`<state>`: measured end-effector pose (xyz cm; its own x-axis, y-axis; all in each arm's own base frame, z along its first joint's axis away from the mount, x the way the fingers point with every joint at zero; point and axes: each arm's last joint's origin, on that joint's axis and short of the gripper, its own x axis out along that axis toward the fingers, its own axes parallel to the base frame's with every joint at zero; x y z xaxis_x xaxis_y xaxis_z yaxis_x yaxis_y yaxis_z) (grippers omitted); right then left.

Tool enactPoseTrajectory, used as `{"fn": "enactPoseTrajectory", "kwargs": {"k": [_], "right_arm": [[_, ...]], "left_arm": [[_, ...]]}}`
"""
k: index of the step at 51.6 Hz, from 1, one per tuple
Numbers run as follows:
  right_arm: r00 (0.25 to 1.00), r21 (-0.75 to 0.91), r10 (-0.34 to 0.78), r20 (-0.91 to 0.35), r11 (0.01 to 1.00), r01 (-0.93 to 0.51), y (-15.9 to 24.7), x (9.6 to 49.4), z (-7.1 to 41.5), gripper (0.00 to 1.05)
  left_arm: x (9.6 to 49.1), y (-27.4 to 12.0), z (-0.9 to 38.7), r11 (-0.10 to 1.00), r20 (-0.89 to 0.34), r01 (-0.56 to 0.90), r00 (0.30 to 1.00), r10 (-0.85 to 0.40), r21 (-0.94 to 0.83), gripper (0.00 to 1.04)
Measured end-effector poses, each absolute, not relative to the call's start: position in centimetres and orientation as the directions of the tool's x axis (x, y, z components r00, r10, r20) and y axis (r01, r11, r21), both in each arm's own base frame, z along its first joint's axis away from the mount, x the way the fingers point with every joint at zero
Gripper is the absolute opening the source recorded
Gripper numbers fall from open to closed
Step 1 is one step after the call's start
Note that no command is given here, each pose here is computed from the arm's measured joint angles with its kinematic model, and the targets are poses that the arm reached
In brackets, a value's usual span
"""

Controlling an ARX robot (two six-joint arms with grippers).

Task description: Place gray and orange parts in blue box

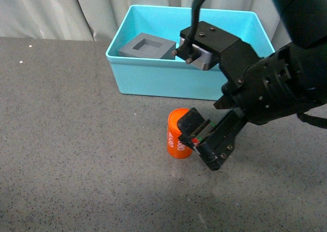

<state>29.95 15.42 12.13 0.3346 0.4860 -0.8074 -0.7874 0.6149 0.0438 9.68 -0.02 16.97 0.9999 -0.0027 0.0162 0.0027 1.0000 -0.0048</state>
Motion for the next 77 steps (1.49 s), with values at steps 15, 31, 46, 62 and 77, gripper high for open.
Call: {"fn": "enactPoseTrajectory", "kwargs": {"k": [15,31,46,62,77], "right_arm": [[0.290,0.049,0.454,-0.843,0.601,-0.798,18.4,31.3,10.3,0.95],[0.263,0.055,0.406,-0.875,0.623,-0.780,19.4,31.7,8.0,0.55],[0.324,0.061,0.447,-0.834,0.658,-0.751,18.4,31.8,9.9,0.44],[0.609,0.021,0.479,-0.632,0.797,-0.604,14.3,34.6,20.0,0.44],[0.590,0.036,0.428,-0.685,0.828,-0.560,16.2,42.3,18.0,0.44]], "left_arm": [[9.7,0.0,17.0,1.000,0.016,0.003,1.000,-0.003,-0.005,0.98],[9.7,0.0,17.0,1.000,0.016,0.003,1.000,-0.003,-0.005,0.98],[9.7,0.0,17.0,1.000,0.016,0.003,1.000,-0.003,-0.005,0.98],[9.7,0.0,17.0,1.000,0.016,0.003,1.000,-0.003,-0.005,0.98],[9.7,0.0,17.0,1.000,0.016,0.003,1.000,-0.003,-0.005,0.98]]}}
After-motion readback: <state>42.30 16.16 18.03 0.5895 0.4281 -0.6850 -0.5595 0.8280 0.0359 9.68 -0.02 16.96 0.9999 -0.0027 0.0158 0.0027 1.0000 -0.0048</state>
